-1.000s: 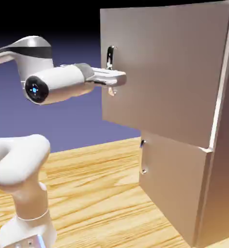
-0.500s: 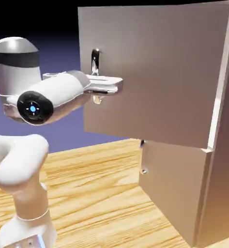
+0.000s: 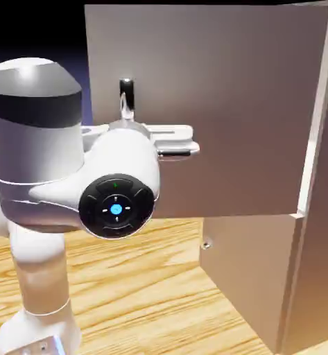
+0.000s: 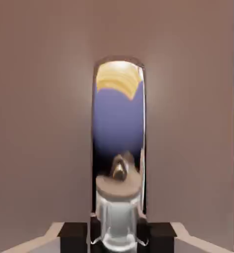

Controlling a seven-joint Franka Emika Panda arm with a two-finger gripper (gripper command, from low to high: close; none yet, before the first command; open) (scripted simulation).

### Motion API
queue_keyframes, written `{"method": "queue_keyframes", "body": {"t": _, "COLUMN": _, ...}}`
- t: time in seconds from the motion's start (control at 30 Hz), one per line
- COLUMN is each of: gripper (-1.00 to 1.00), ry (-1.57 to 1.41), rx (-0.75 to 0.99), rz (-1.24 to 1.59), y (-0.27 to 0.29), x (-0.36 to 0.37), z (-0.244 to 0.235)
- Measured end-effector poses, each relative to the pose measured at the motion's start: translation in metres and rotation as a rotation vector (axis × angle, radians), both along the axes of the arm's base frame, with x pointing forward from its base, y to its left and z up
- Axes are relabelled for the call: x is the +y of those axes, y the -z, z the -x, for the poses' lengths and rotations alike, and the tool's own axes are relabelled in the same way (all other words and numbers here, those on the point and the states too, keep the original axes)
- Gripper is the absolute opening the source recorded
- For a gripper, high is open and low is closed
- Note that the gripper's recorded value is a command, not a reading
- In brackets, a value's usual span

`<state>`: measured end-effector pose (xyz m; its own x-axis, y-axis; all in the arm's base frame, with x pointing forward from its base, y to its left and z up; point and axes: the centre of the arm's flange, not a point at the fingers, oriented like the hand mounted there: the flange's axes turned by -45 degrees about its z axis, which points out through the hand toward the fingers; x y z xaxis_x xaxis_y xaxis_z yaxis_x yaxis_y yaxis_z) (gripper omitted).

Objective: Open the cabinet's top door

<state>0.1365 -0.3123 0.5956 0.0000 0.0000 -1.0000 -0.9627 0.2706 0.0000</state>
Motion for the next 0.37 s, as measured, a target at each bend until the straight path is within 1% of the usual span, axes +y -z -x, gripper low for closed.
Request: {"method": "queue_keyframes", "body": {"t": 0.37, "gripper": -1.00, "ry": -0.223, "rx": 0.000, "rz": 0.000, "y": 0.000, "x": -0.078, "z": -0.020}}
